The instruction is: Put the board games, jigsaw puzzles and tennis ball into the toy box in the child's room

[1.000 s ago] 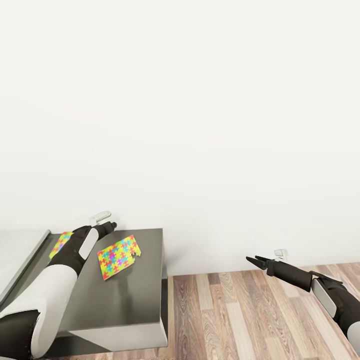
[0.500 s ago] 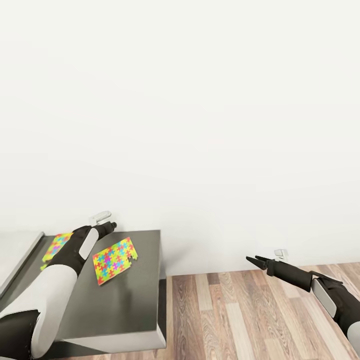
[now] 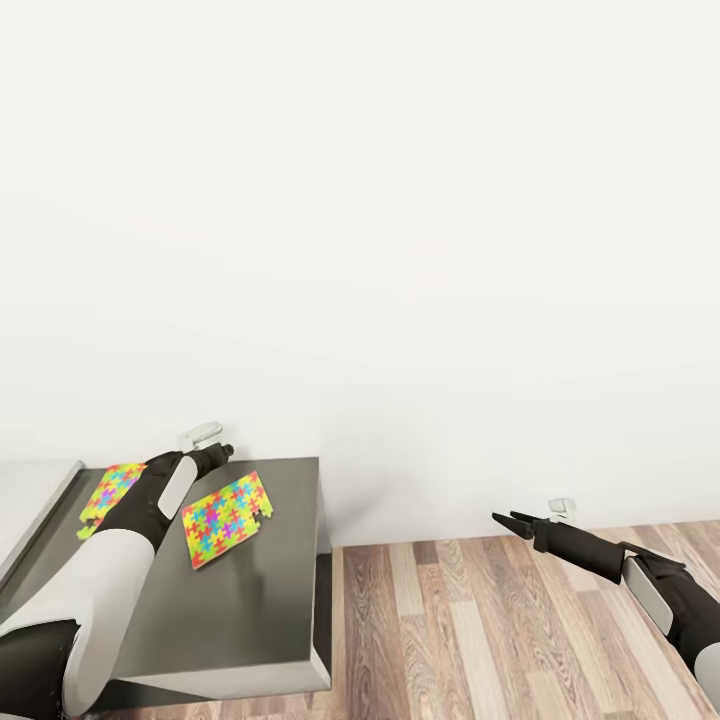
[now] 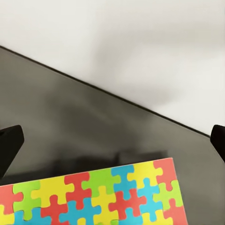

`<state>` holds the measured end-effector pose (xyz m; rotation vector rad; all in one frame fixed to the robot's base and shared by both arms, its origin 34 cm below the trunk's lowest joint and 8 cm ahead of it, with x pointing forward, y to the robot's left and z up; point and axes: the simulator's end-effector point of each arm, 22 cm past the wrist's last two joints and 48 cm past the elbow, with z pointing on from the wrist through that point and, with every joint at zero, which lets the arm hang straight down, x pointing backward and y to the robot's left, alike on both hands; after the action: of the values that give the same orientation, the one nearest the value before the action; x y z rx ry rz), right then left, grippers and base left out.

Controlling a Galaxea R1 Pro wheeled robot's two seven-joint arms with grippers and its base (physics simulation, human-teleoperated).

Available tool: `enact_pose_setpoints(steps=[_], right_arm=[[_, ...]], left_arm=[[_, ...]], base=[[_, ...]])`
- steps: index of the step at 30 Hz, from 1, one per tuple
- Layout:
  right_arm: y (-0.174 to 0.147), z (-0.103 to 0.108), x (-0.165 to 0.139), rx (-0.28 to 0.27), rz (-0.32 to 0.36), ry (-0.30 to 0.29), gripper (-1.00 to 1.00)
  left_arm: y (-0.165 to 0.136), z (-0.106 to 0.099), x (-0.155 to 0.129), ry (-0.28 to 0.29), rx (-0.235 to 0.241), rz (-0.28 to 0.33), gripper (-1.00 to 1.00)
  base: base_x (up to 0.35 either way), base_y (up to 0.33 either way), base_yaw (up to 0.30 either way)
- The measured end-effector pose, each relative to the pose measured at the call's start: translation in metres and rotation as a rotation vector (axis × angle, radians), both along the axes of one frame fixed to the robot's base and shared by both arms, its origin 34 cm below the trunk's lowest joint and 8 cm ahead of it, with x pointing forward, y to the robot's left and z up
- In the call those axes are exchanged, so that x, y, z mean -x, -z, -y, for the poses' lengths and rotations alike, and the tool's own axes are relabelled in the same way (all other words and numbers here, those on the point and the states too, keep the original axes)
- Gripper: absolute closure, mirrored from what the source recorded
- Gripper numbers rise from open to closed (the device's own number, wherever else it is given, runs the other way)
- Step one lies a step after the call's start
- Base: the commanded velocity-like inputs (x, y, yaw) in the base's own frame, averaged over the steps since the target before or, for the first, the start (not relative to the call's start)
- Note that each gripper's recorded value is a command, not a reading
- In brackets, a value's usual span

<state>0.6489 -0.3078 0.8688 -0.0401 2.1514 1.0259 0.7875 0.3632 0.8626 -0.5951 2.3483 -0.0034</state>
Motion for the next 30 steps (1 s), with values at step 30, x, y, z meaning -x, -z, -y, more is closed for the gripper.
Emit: enact_pose_setpoints(steps=[30], right_arm=[[0.013, 0.000, 0.004, -0.001, -0.026, -0.001, -1.00]], left_arm=[[0.015, 0.000, 0.003, 0.002, -0.002, -0.023, -1.00]], base=[[0.000, 0.000, 0.000]])
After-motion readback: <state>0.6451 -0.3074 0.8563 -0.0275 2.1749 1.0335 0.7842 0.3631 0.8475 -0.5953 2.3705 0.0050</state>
